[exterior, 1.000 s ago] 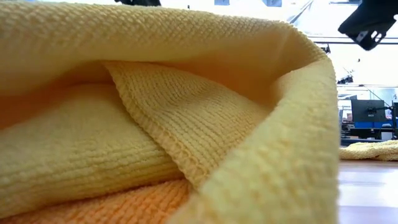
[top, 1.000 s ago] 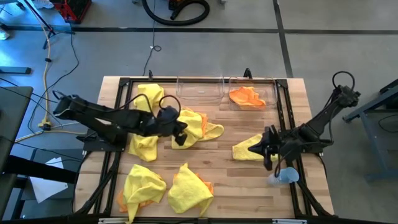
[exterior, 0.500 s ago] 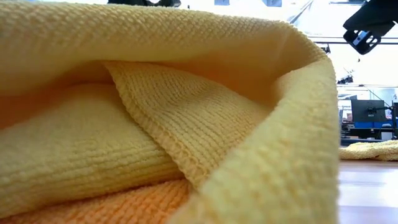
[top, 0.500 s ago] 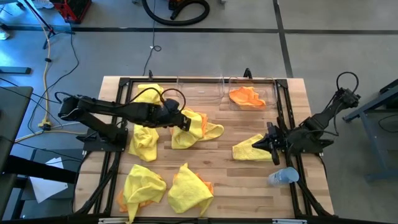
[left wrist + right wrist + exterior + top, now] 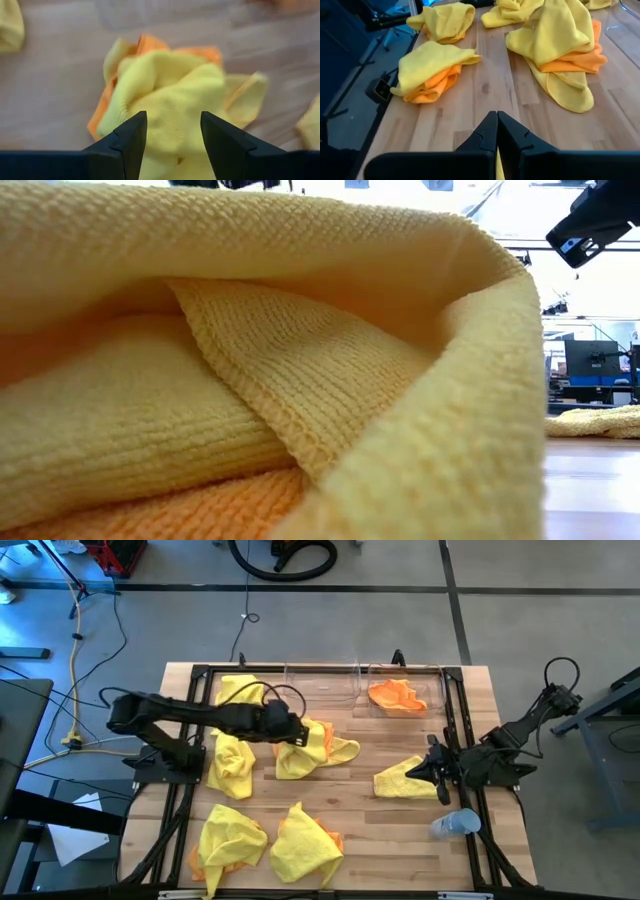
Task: Sort microfiber towel by color & place in baskets
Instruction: Put the yellow microfiber cloth into the left transparent bin
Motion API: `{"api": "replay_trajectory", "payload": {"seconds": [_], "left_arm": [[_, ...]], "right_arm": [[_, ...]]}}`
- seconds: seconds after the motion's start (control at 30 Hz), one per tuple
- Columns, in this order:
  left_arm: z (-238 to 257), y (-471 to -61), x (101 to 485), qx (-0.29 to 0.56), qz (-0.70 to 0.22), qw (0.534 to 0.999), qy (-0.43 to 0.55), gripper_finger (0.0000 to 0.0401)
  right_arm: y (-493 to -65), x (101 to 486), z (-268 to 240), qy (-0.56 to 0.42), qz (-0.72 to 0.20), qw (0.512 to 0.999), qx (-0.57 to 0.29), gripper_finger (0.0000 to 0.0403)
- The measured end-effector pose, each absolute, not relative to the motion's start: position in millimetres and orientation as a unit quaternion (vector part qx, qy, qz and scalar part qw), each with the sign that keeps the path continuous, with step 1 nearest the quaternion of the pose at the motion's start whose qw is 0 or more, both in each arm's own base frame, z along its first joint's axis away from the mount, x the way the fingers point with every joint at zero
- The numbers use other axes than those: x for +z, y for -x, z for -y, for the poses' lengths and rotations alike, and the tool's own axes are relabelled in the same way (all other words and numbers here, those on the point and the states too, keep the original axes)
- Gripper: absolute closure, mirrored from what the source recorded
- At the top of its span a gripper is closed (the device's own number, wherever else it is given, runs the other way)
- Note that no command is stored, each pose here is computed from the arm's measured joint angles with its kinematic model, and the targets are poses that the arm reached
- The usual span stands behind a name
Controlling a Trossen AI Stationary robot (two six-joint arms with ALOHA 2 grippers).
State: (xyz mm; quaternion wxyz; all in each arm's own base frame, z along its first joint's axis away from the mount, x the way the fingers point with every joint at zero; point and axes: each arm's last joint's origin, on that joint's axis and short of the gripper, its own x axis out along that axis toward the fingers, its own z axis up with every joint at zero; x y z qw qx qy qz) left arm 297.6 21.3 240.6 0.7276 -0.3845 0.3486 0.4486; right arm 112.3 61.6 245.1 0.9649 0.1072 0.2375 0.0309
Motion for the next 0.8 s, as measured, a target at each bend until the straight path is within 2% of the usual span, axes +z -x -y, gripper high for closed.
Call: {"api": "replay_trajectory", "payload": {"seconds": [0.1,0.2,0.3,0.43,0.63,0.8], "left_arm": [[-23.9,-305.3,224.1,0.441,-0.384,0.708,0.395,0.0229],[-26.5,-312.3,211.8,0.426,-0.409,0.699,0.403,0.0249],[-29.1,-315.4,205.6,0.425,-0.417,0.695,0.404,0.0298],[-31.9,-316.0,202.5,0.423,-0.426,0.696,0.394,0.0385],[-32.4,-319.9,212.1,0.41,-0.43,0.713,0.373,0.0399],[-33.7,-335.8,249.3,0.368,-0.411,0.759,0.347,0.04]], "right_arm": [[-112.4,245.2,-61.7,-0.114,-0.237,0.964,0.029,0.0403],[-112.3,245.1,-61.6,-0.114,-0.238,0.964,0.029,0.0403],[-112.4,245.1,-61.6,-0.114,-0.238,0.964,0.029,0.0403],[-112.5,245.2,-60.8,-0.11,-0.232,0.966,0.015,0.0403],[-112.8,245.7,-58.6,-0.103,-0.219,0.97,-0.019,0.0403],[-112.9,246.0,-57.8,-0.099,-0.213,0.971,-0.033,0.0403]]}}
